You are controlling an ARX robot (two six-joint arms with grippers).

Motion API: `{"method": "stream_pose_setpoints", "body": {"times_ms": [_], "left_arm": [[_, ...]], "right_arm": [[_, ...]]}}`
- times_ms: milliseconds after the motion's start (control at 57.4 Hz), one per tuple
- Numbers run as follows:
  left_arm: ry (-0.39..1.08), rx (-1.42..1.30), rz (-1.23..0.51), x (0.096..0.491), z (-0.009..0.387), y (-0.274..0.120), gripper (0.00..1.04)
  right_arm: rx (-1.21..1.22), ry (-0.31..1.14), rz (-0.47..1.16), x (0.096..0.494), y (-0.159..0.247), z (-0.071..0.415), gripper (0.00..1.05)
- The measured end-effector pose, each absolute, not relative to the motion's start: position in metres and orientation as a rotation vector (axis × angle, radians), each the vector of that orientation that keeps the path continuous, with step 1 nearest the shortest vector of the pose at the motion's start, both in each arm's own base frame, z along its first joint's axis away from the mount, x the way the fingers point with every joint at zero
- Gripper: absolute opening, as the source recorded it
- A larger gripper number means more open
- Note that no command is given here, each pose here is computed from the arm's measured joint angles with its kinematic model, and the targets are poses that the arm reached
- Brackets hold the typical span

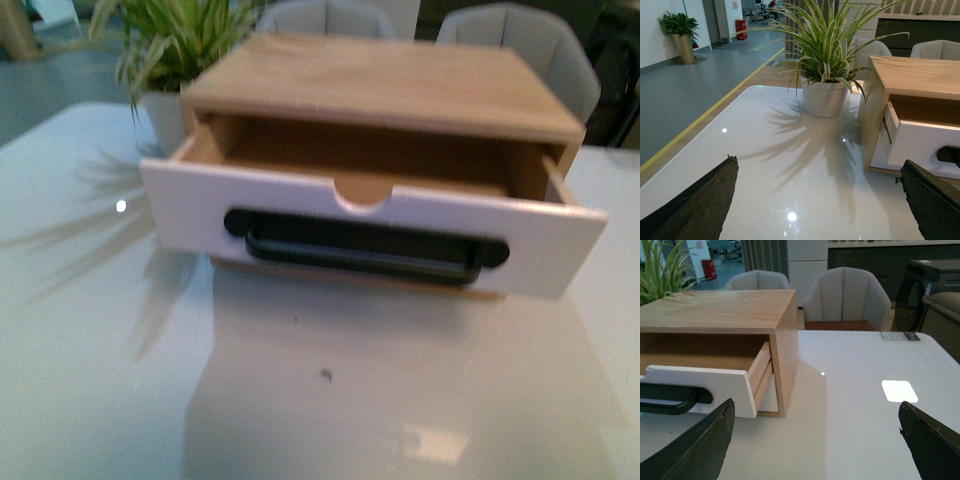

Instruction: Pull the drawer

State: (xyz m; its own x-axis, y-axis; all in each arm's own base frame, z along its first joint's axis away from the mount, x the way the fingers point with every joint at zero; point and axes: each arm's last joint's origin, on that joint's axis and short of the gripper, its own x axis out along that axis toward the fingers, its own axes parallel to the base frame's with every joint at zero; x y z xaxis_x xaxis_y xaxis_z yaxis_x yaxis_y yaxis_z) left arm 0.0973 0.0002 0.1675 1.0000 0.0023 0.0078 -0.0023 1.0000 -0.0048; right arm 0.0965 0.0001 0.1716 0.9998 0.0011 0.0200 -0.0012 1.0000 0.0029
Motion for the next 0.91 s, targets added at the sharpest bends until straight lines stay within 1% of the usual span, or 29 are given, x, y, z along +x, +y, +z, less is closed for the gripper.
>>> {"method": "stream_pose_setpoints", "body": {"times_ms": [905], "left_arm": [[-0.008, -0.005, 0.002, 0.0973, 0.1675, 0.0002, 0.97]], "right_arm": [[0.003, -0.020, 0.001, 0.0965, 0.0001, 0.1716, 0.96]]}}
